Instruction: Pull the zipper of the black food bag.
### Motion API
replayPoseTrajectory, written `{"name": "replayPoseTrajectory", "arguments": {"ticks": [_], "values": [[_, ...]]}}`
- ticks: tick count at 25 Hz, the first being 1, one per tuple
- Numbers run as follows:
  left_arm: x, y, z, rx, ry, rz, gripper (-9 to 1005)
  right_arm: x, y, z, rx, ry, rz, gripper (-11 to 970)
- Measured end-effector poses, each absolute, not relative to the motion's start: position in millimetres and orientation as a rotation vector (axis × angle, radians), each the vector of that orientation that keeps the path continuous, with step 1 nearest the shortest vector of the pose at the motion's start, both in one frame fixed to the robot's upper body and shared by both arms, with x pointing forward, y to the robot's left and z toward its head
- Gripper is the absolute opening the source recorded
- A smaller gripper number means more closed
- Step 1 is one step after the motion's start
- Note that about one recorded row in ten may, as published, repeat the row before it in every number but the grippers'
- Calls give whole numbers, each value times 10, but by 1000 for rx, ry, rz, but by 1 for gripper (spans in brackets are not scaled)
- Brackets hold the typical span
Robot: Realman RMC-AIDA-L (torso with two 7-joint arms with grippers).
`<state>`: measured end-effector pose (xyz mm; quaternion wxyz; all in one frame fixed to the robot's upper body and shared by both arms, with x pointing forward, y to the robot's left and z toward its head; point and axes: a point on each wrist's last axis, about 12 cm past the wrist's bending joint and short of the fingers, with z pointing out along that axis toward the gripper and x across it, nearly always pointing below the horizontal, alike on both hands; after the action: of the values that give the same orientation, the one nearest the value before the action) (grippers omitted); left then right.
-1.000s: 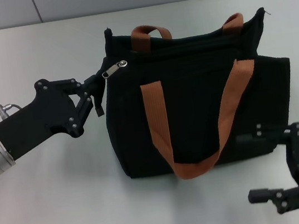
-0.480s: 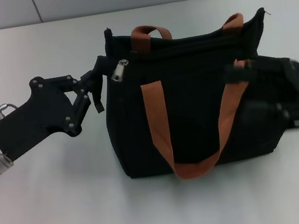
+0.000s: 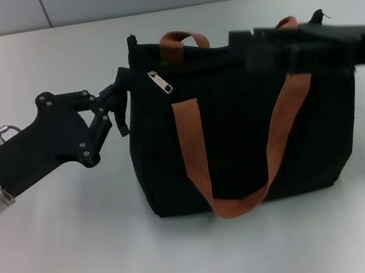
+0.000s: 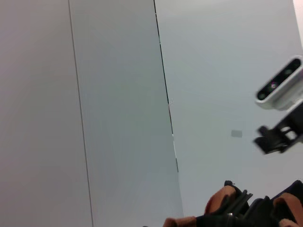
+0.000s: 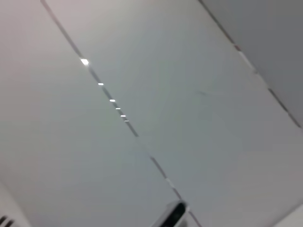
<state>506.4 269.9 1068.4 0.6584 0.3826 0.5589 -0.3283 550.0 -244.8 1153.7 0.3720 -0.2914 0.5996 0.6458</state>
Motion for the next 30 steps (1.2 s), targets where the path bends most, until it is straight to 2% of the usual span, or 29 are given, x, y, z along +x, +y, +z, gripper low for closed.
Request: {"name": "replayPoseTrajectory", "arguments": {"ticks": [8,18,25,30], "values": [[5084,2685,10700,872,1258,-746,16,5737,-2350,11683,-752,1645,1597,695],[5103,2677,10714,868,1258,-753,16,5869,-2203,11764,-793,1770,1559,686],[5101,2675,10712,867,1259,-754,16,5928,-2097,11810,-818,1821,1553,463],[5101,2677,10709,866,1262,-753,17,5951,-2032,11807,-844,1861,1531,463]]}}
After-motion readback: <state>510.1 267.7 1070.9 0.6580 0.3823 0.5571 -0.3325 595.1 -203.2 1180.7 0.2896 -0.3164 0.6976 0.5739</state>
